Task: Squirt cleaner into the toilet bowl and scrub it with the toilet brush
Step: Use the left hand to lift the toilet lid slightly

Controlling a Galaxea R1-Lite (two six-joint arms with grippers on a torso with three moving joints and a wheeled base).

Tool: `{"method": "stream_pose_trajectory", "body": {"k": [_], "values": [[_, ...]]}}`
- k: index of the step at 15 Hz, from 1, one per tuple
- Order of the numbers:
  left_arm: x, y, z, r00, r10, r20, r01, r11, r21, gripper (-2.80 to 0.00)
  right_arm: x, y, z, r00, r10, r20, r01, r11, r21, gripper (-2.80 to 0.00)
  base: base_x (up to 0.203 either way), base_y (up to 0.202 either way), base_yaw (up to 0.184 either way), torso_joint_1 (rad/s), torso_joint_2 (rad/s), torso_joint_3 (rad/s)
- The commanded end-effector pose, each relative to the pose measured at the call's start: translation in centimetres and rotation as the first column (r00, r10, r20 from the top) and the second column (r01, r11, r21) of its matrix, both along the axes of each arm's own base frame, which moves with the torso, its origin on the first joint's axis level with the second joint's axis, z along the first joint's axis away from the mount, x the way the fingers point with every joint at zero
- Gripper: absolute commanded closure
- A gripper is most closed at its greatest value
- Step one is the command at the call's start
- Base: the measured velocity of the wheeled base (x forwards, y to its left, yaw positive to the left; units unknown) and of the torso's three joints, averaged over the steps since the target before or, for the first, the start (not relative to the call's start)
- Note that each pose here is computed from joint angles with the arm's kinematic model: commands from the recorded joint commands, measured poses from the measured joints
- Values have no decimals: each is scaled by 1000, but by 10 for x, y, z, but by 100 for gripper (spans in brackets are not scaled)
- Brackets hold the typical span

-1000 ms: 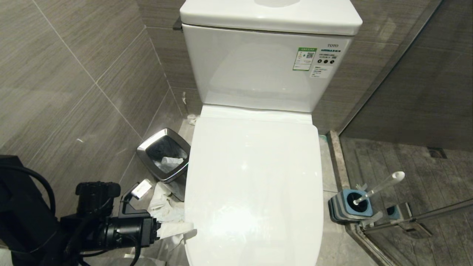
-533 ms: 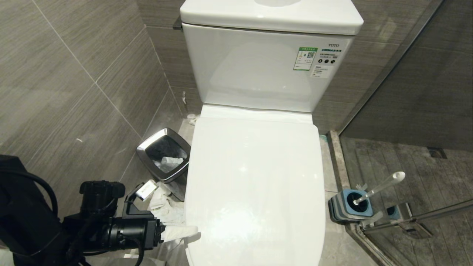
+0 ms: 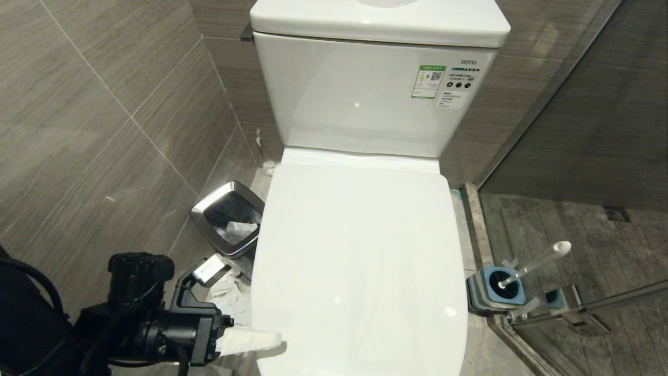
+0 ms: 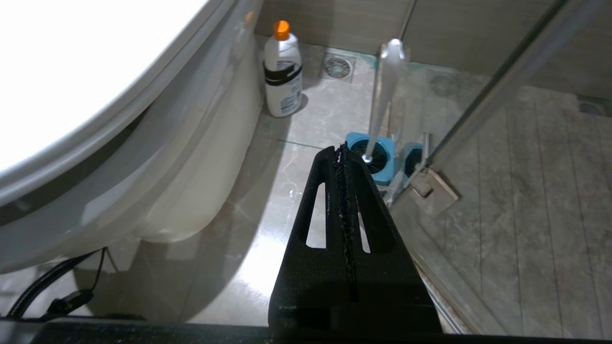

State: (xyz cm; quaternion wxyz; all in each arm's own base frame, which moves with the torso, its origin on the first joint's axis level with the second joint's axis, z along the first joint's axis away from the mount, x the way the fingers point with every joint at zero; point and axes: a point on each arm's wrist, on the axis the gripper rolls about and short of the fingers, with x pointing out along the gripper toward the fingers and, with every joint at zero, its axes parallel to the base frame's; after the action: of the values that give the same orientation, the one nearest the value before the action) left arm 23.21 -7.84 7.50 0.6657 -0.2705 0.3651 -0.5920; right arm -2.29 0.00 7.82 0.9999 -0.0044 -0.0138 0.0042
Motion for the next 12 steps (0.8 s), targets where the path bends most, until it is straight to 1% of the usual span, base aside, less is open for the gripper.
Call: {"method": "stream_pose_trajectory", "body": {"k": [1,3,6,9,12], "values": [[-5,0,21,999,-1,37,2,1000,-28,-280,1,0,-3,1000,1,-11,-1,1000,0,0,0,0,0,0,0,0],[-10,-1,40,1000,8,3,-8,999,-53,-280,1,0,-3,1000,1,-11,-1,1000,0,0,0,0,0,0,0,0],[-12,-3,62,1000,6,15,-4,997,-81,-280,1,0,-3,1000,1,-11,-1,1000,0,0,0,0,0,0,0,0],[-10,-4,81,1000,10,0,-10,994,-106,-280,1,0,-3,1000,1,-11,-1,1000,0,0,0,0,0,0,0,0],[-15,-6,104,1000,3,-31,-7,991,-136,-280,1,0,-3,1000,1,-11,-1,1000,0,0,0,0,0,0,0,0]]}}
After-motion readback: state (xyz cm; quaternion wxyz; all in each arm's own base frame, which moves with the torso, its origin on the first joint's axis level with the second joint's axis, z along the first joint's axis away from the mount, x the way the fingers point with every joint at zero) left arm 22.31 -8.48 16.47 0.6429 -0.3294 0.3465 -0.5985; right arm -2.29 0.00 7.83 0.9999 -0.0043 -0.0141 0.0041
